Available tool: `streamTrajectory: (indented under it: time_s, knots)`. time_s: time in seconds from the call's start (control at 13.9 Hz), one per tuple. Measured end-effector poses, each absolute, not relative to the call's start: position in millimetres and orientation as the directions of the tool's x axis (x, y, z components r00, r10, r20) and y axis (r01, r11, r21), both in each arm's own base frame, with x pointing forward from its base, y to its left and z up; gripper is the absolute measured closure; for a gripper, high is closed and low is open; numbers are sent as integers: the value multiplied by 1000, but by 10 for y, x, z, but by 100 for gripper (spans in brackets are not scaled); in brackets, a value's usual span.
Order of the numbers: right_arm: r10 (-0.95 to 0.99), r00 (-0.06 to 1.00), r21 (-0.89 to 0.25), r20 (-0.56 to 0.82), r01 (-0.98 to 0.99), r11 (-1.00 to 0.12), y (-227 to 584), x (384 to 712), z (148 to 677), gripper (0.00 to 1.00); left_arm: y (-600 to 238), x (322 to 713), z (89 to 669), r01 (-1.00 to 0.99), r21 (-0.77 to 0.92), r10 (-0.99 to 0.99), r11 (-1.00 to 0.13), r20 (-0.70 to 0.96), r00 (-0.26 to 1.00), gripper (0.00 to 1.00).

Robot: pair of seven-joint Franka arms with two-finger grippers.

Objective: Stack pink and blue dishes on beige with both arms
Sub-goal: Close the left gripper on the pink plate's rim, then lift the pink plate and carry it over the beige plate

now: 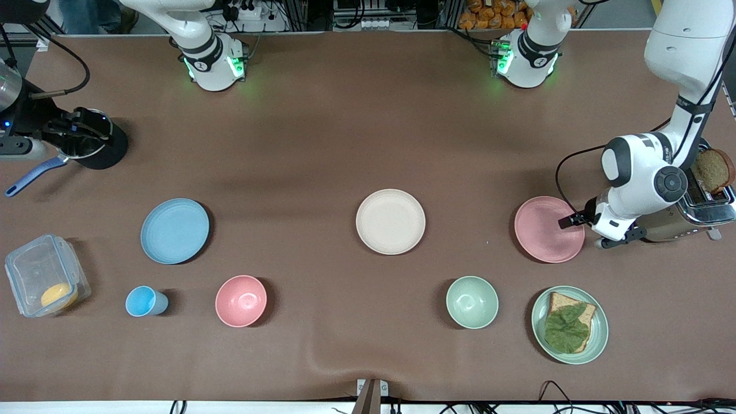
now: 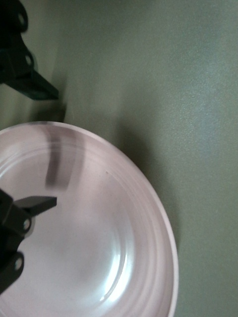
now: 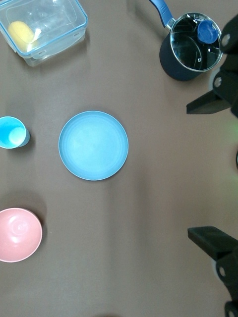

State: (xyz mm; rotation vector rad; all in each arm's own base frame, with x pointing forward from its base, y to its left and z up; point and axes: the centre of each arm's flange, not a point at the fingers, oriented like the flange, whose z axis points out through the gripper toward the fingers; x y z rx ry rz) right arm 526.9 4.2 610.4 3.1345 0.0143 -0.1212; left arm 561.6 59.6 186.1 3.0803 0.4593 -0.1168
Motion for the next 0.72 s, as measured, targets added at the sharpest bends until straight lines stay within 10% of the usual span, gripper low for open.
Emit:
streamTrajectory:
  time_s: [0.58, 0.72]
  knots:
    - [9, 997, 5, -79, 9, -1000, 42, 5244, 6110, 0, 604, 5643, 1897, 293, 15, 291, -956, -69, 954, 87]
    - [9, 997, 5, -82, 9, -1000, 41, 5243, 6098, 0, 624, 5685, 1968, 295, 18, 294, -955, -54, 954, 89]
